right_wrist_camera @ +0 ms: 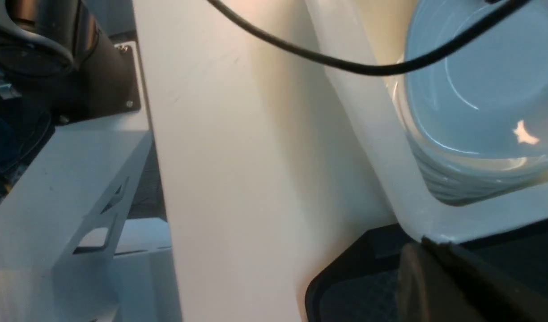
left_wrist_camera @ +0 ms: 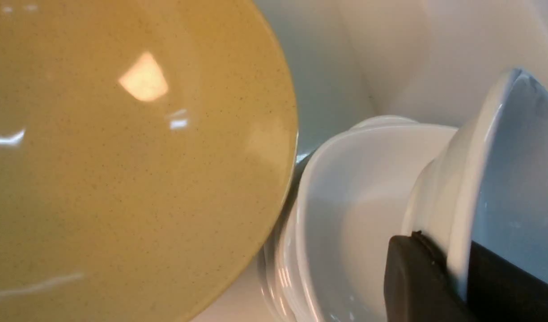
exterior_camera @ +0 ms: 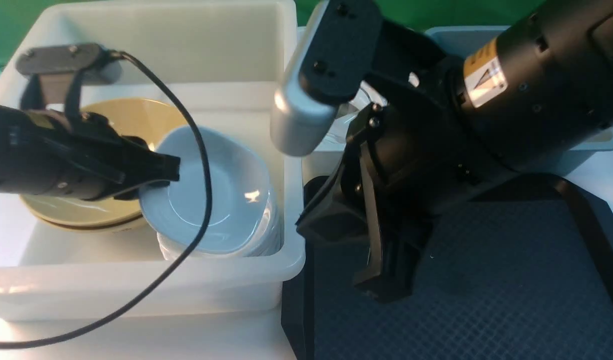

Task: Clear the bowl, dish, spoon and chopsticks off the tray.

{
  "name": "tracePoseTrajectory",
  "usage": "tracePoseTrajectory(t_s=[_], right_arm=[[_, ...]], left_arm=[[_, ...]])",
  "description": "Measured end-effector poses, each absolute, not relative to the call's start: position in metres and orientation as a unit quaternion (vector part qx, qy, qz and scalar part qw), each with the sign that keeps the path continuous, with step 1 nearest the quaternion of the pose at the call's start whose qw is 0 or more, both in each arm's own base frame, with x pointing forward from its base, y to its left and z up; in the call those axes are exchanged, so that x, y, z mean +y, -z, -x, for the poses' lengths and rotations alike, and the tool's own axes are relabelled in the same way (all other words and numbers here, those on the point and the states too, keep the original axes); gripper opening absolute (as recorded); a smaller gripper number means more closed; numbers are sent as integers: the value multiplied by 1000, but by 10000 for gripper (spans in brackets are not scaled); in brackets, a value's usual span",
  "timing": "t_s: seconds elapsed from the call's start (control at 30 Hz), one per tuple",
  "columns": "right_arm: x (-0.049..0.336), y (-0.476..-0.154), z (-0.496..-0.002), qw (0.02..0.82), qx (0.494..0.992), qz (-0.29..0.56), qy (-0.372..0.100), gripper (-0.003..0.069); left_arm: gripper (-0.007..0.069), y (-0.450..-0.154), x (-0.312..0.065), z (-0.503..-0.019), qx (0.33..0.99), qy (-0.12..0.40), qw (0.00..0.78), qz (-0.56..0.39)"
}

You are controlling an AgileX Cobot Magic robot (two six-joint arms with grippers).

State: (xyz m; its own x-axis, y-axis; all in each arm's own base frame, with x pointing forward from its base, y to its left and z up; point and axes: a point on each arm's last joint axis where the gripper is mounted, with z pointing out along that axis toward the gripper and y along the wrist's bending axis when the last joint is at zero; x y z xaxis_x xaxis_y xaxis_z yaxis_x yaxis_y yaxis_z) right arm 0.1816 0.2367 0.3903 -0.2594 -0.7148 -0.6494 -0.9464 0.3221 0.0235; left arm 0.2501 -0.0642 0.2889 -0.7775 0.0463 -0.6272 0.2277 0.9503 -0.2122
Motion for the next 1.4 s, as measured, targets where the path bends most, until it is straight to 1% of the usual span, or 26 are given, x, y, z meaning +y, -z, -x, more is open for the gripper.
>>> tracePoseTrajectory(t_s=[0.07,0.17,0.23,0.27,0.3,0.37,0.4,0.43,0.53,0.6,0.67,0.73,0.77,0.8,0.83,0.87,0.9,0.93,1.0,1.03,1.1,1.13,1.2,1.23,1.33,1.4], right_arm=[[236,-390,-181,272,766,546,-203,39],[234,-388,-181,264,772,546,-190,41],[233,-388,-182,263,774,546,-183,41],[232,-387,-182,262,775,547,-179,42],[232,-387,-182,262,775,547,-178,42],[231,-386,-183,260,776,550,-169,42],[230,-386,-183,260,776,551,-166,42],[230,-386,-183,260,776,552,-163,43],[229,-385,-184,260,777,553,-153,43],[227,-385,-186,260,782,549,-142,43],[225,-385,-188,263,786,545,-128,43],[223,-385,-189,266,790,539,-119,43],[219,-388,-189,271,798,527,-109,43],[215,-391,-188,278,803,518,-101,45],[214,-392,-187,280,803,516,-100,45],[206,-398,-183,295,807,504,-94,45],[204,-400,-182,298,806,502,-94,45],[196,-405,-176,317,803,495,-96,45],[185,-405,-166,339,798,488,-101,45],[182,-407,-164,347,796,486,-103,45],[167,-403,-150,385,782,477,-115,45],[163,-400,-147,398,776,474,-119,45],[150,-395,-135,462,748,456,-138,45],[149,-391,-134,463,748,456,-138,45],[134,-382,-121,537,707,431,-160,45],[128,-380,-115,569,687,419,-170,45]], left_arm=[[50,-277,-65,-259,937,132,313,-82],[162,-259,-67,-269,945,120,286,-105],[240,-257,-67,-271,946,115,277,-119],[292,-258,-67,-272,946,112,274,-128],[302,-258,-67,-271,947,110,271,-132],[443,-274,-67,-273,945,98,273,-154],[487,-282,-66,-273,943,92,275,-162],[509,-287,-65,-273,942,88,277,-166],[579,-317,-62,-268,939,73,290,-169],[591,-342,-58,-259,938,64,303,-154],[578,-357,-54,-247,936,56,314,-146],[563,-363,-51,-238,936,51,317,-142],[529,-367,-47,-226,937,43,318,-138],[474,-367,-43,-212,938,34,320,-131],[474,-367,-42,-210,938,33,320,-130],[394,-363,-36,-190,937,22,328,-121],[384,-361,-36,-190,938,21,325,-120],[300,-352,-29,-169,936,9,336,-108],[211,-344,-22,-147,927,-1,362,-99],[200,-340,-21,-145,927,-4,362,-99],[61,-327,-14,-117,907,-11,412,-90],[36,-320,-12,-108,902,-10,423,-87],[0,-307,-9,-86,882,0,465,-75],[-2,-307,-8,-83,878,2,474,-72],[-11,-293,-5,-65,855,16,515,-57],[-11,-289,-4,-59,842,20,536,-55]])
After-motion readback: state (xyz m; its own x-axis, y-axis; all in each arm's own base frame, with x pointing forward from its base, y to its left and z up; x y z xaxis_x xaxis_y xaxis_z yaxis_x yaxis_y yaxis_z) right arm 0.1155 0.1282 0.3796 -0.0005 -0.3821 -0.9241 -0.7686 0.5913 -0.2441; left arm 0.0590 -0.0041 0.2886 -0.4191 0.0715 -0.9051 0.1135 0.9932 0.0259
